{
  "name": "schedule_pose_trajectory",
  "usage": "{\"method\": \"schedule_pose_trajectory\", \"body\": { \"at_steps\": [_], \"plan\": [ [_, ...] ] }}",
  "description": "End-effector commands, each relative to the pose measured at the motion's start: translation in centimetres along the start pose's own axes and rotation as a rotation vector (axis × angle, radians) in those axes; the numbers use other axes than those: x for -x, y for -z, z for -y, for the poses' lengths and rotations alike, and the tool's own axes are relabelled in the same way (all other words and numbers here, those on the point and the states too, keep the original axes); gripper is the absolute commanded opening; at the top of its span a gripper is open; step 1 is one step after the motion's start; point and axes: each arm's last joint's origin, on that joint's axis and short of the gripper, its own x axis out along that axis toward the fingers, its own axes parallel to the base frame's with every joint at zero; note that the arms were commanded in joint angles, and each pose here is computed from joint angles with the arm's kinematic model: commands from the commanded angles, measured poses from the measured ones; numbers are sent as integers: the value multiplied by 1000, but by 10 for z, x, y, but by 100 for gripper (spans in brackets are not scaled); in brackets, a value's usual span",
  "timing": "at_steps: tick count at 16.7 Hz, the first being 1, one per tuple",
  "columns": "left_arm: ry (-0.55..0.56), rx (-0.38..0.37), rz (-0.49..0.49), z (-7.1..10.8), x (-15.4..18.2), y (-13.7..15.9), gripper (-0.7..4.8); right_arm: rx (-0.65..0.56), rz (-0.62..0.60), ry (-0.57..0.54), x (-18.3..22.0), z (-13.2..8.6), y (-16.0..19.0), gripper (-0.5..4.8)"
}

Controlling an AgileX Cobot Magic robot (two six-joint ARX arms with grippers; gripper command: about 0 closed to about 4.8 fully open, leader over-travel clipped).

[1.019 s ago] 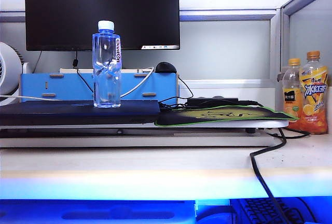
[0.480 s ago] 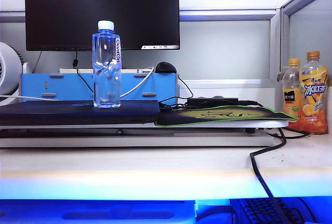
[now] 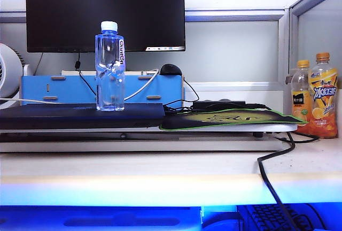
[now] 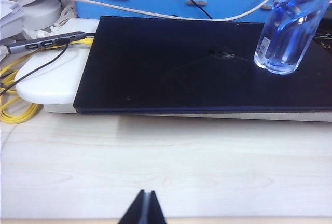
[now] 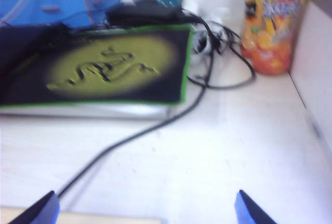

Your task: Pick up the mineral water bottle and place it on the laptop.

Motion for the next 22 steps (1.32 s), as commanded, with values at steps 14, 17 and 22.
{"method": "schedule_pose_trajectory", "body": {
  "at_steps": [14, 17, 22],
  "plan": [
    [3, -1, 11, 0, 0, -1, -2, 27, -11, 28, -1, 4, 12, -4],
    [3, -1, 11, 0, 0, -1, -2, 27, -10, 27, -1, 4, 12, -4],
    [3, -1, 11, 0, 0, -1, -2, 27, -9, 27, -1, 4, 12, -1]
  ]
}}
